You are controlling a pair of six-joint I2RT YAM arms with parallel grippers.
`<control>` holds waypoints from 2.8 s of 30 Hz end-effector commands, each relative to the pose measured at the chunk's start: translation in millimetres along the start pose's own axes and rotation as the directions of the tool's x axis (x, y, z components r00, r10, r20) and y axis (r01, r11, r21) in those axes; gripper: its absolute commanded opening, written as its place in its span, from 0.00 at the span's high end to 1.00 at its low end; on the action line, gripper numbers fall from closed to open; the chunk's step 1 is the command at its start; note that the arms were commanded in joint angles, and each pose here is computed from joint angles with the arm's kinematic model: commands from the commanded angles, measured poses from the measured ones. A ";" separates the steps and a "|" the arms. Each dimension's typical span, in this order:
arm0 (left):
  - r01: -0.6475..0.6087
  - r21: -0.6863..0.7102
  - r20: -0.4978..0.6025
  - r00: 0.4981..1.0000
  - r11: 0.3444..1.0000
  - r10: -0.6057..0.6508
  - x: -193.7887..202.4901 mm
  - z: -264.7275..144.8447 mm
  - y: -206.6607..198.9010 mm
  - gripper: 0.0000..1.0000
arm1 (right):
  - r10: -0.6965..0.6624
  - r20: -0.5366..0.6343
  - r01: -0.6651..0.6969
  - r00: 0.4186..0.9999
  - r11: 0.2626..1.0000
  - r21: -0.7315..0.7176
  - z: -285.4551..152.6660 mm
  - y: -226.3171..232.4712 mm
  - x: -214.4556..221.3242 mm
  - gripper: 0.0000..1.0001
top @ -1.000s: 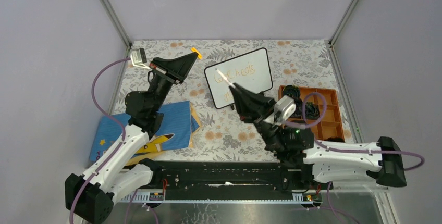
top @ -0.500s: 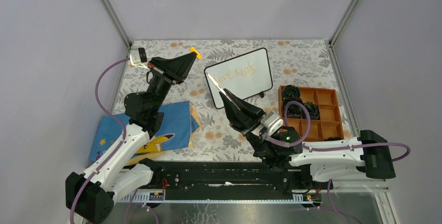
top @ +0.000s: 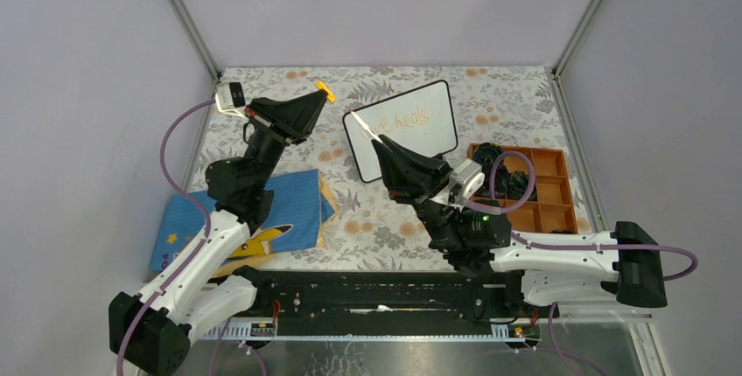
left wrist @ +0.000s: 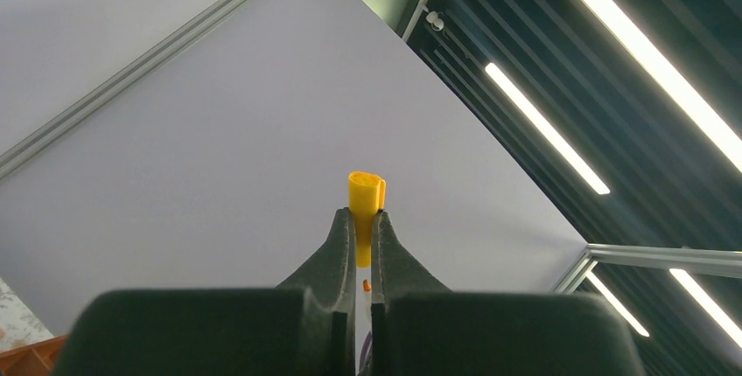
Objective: Write a sentence on the whiteboard
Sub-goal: Close the whiteboard marker at the center of the board.
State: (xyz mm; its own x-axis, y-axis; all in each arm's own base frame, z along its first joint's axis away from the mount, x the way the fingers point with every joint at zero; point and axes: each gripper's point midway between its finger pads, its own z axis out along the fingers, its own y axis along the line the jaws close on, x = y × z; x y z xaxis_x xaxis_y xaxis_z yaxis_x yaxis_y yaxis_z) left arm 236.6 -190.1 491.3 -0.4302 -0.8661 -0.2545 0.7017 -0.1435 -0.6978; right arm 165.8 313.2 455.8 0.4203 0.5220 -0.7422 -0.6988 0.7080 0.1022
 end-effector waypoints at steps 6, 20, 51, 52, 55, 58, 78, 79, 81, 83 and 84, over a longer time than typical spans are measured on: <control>-0.009 0.069 -0.010 1.000 0.998 0.010 0.0 -4.7 -19.1 1.00 | 0.094 0.063 -0.094 0.994 0.996 -0.002 15.4 3.7 -25.8 1.00; -0.010 0.069 -0.015 1.000 0.998 0.011 1.2 -7.3 -20.2 1.00 | 0.102 0.049 -0.101 0.994 0.995 -0.010 19.2 9.0 -19.8 1.00; -0.005 0.069 -0.037 0.999 0.998 0.007 5.9 -12.5 -20.7 1.00 | 0.108 0.052 -0.108 0.993 0.994 -0.006 23.2 11.3 -18.6 1.00; -0.003 0.069 -0.038 0.999 0.998 0.006 6.0 -12.6 -20.8 1.00 | 0.108 0.052 -0.108 0.993 0.994 -0.007 23.1 11.6 -18.6 1.00; -0.003 0.068 -0.039 0.999 0.998 0.006 6.3 -12.9 -20.3 1.00 | 0.109 0.051 -0.109 0.993 0.994 -0.008 22.8 11.6 -18.3 1.00; -0.001 0.068 -0.042 0.999 0.998 0.004 6.8 -13.1 -20.1 1.00 | 0.109 0.049 -0.109 0.993 0.994 -0.007 22.8 11.8 -17.6 1.00; 0.001 0.077 -0.058 0.998 0.997 0.003 9.7 -14.8 -21.7 1.00 | 0.104 0.056 -0.105 0.993 0.995 0.002 23.9 10.6 -17.5 1.00; 0.003 0.077 -0.058 0.998 0.997 0.001 9.8 -14.9 -21.5 1.00 | 0.102 0.055 -0.103 0.993 0.995 0.004 24.1 10.4 -17.2 1.00; 0.004 0.078 -0.060 0.998 0.997 0.001 10.1 -15.0 -21.6 1.00 | 0.102 0.055 -0.103 0.993 0.995 0.004 24.1 10.4 -17.0 1.00; 0.006 0.077 -0.059 0.998 0.997 -0.001 10.1 -15.2 -21.3 1.00 | 0.102 0.056 -0.102 0.993 0.995 0.007 24.1 10.1 -17.0 1.00; 0.007 0.078 -0.060 0.998 0.997 -0.002 10.2 -15.4 -21.6 1.00 | 0.101 0.057 -0.102 0.993 0.995 0.008 24.2 9.7 -17.1 1.00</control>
State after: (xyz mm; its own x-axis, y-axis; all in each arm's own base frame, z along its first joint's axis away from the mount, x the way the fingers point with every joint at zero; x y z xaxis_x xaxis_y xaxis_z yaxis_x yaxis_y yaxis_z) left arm 222.6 -194.2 482.7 -0.4725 -0.8347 -0.2828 0.7005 -0.1610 -0.6952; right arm 166.2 337.9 454.8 0.3603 0.5434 -0.7582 -0.7377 0.6635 0.1249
